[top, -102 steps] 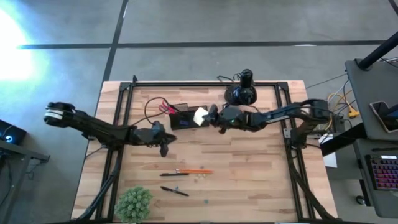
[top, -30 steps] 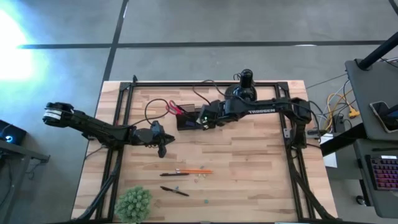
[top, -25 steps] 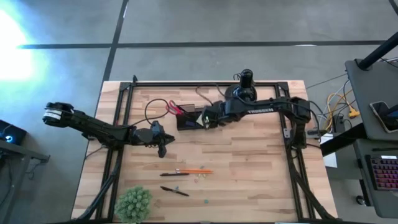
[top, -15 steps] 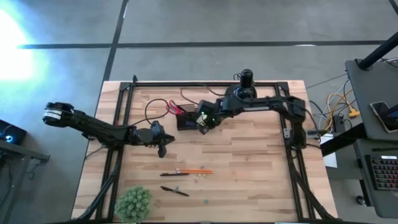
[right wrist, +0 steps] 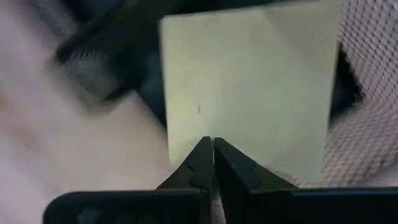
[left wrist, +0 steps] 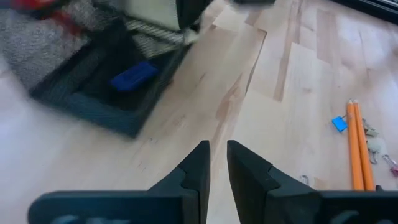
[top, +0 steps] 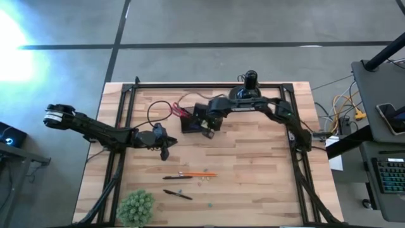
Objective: Pick and place office supplies into organizer
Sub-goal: Put the sticky notes into the black organizer, then put the top blue clip into the black organizer
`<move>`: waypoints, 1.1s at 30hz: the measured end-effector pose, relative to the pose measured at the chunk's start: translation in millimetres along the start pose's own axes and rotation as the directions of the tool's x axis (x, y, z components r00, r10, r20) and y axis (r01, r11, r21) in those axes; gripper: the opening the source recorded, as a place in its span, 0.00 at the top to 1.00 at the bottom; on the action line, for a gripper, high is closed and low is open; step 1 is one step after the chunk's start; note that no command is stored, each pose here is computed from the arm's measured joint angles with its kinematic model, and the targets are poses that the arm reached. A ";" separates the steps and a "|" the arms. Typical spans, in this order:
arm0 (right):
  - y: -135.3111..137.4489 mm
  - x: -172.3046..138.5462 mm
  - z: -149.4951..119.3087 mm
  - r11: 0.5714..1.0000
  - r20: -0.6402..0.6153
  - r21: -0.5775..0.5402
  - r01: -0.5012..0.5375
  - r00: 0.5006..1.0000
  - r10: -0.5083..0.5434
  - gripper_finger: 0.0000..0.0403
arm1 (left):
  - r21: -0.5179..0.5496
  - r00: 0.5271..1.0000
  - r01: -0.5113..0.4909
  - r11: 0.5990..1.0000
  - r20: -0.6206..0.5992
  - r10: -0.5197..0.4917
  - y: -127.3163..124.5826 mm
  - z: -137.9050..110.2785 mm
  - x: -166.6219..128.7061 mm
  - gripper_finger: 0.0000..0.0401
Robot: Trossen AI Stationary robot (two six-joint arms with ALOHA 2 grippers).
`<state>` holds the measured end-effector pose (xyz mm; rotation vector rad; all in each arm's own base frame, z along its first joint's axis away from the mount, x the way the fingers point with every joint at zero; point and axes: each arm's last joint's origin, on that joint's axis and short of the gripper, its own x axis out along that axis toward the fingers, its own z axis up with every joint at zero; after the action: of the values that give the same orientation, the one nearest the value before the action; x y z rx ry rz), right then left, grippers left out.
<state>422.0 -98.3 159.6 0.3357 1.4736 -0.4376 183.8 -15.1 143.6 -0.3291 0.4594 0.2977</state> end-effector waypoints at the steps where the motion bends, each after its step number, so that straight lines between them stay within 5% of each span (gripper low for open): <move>1: -0.6 1.7 -0.4 0.999 -0.021 -0.013 0.045 0.999 -0.045 0.98 | 0.001 1.000 -0.003 1.000 0.000 0.003 0.4 -0.6 -0.1 0.90; 8: -5.9 -17.9 15.9 0.967 0.102 -0.033 0.251 0.964 -0.246 0.98 | 0.002 1.000 -0.030 1.000 -0.005 0.030 3.9 -6.1 -0.5 0.90; 14: -4.2 -50.7 23.2 0.978 0.163 0.077 0.193 0.965 -0.203 0.98 | 0.001 0.999 -0.033 0.999 -0.003 0.033 4.4 -6.6 -0.6 0.90; 18: 18.6 -85.4 0.7 0.993 0.147 0.115 0.015 0.989 -0.032 0.98 | -0.002 1.000 -0.030 1.000 0.003 0.030 4.1 -6.0 -0.5 0.90; 22: 66.9 -100.9 -38.1 0.986 0.099 -0.062 -0.154 0.982 0.159 0.97 | 0.003 1.000 -0.012 1.000 0.001 0.012 2.9 -4.8 -0.4 0.90; 26: 116.4 -96.4 -75.7 0.927 0.084 -0.342 -0.154 0.978 0.193 0.90 | 0.005 1.000 0.019 1.000 -0.018 -0.019 2.4 -6.2 -0.6 0.90; 33: 152.3 -73.0 -92.6 0.853 0.093 -0.512 -0.098 0.981 0.169 0.62 | 0.004 0.998 0.046 0.999 -0.042 -0.045 3.0 -9.5 -0.8 0.90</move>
<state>410.5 84.9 218.1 -0.0155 1.3634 0.0508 178.4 -16.0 135.2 -0.3407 0.4930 0.2456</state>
